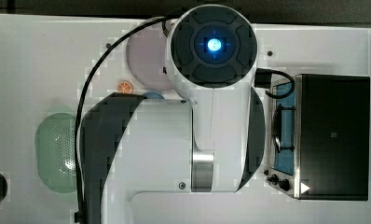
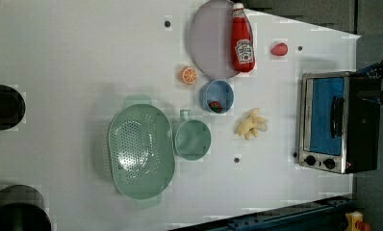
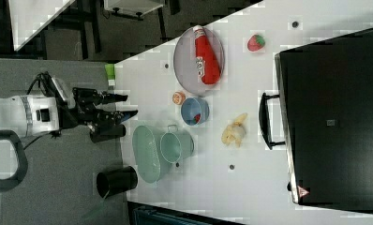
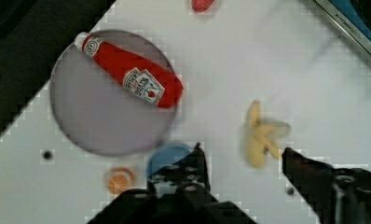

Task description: Pick Banana and place it in mug.

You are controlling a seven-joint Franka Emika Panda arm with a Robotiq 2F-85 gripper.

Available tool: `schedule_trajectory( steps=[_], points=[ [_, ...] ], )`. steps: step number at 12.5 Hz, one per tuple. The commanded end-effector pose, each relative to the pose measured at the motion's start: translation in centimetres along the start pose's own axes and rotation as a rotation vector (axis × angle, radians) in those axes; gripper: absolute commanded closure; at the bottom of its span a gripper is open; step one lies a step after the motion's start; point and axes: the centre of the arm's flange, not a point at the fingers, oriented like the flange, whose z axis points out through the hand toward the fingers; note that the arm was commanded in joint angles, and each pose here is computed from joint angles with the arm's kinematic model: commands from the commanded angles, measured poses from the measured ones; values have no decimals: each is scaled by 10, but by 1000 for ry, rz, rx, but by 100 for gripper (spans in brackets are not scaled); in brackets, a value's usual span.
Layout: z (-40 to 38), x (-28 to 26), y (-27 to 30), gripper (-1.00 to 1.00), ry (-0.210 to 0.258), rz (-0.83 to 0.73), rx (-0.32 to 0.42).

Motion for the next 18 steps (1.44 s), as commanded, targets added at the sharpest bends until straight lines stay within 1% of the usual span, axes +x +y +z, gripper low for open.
schedule_trajectory(
  steps=[1,3,6,9,12,16,17,18],
  points=[
    [-76,-69,92,-59,-25,-8,-8],
    [-73,-69,91,-99,-30,-9,-13],
    [-37,-65,87,-100,-72,-32,-57],
    [30,-57,80,-100,-100,-85,-81],
    [103,-56,77,-100,-102,-117,-79],
    [190,-62,88,-100,-82,-150,-55],
    [208,-63,92,-100,-83,-177,-53],
    [224,-62,96,-100,-89,-244,-54]
  ],
)
